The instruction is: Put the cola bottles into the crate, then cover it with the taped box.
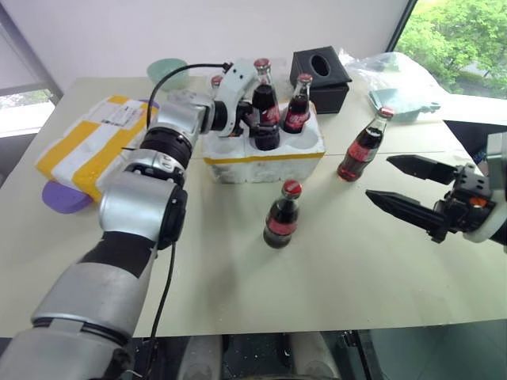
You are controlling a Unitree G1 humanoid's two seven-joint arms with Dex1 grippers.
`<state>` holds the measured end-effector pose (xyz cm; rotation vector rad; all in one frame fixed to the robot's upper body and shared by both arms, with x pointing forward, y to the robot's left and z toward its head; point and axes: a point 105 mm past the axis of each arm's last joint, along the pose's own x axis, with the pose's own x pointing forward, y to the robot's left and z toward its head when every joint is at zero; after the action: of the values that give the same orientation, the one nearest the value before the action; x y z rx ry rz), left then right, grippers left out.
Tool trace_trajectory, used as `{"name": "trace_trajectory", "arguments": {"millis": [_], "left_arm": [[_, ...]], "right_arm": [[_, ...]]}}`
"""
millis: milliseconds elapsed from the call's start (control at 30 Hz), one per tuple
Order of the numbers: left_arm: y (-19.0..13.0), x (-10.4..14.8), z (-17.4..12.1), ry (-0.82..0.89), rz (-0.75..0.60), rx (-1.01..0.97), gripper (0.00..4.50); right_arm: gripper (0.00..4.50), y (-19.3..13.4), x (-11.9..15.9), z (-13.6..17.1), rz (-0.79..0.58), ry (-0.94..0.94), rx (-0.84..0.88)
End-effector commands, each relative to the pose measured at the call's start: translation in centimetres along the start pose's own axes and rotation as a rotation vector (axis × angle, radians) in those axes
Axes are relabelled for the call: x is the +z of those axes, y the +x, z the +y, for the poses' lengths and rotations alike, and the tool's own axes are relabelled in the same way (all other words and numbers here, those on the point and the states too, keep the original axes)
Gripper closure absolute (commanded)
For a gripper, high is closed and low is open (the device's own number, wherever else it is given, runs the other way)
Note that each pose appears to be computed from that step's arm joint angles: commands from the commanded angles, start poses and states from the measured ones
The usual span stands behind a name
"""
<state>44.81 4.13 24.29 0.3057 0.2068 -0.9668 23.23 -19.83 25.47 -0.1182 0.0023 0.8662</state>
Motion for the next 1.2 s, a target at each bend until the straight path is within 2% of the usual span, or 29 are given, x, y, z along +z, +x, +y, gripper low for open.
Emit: {"name": "trace_trajectory", "arguments": {"millis": [33,233,433,467,500,567,600,867,1033,1200], "left_arm": [[-0.8,2.7,0.2,0.081,-0.051,0.007,0.05],[-1.0,3.8,0.3,0.128,-0.044,0.012,0.05],[-0.7,3.6,-0.1,0.124,-0.05,-0.008,0.05],[-0.6,3.4,-0.2,0.125,-0.048,-0.015,0.59],[-0.5,3.3,-0.2,0.129,-0.046,-0.014,0.83],[-0.5,2.9,-0.3,0.133,-0.038,-0.019,1.78],[-0.5,2.8,-0.2,0.131,-0.034,-0.02,1.83],[-1.1,2.0,0.4,0.116,0.005,-0.004,1.84],[-1.9,3.0,0.7,0.139,0.019,-0.002,1.84],[-1.2,3.2,-0.3,0.187,0.057,-0.051,1.84]], "right_arm": [[0.0,-0.1,0.6,0.1,-0.029,-0.029,-0.003],[0.0,0.1,0.4,0.1,-0.035,-0.032,-0.002],[0.0,0.0,0.3,0.3,-0.042,-0.028,-0.015],[0.0,0.0,0.3,0.3,-0.042,-0.026,-0.018],[0.0,-0.1,0.3,0.3,-0.043,-0.024,-0.02],[0.0,-0.1,0.2,0.4,-0.043,-0.022,-0.022],[0.0,-0.1,0.2,0.4,-0.043,-0.021,-0.022],[0.0,0.1,0.4,0.2,-0.045,-0.021,-0.02],[0.0,0.2,0.3,0.0,-0.045,-0.023,-0.015],[0.0,0.4,0.1,0.1,-0.045,-0.02,-0.015]]}}
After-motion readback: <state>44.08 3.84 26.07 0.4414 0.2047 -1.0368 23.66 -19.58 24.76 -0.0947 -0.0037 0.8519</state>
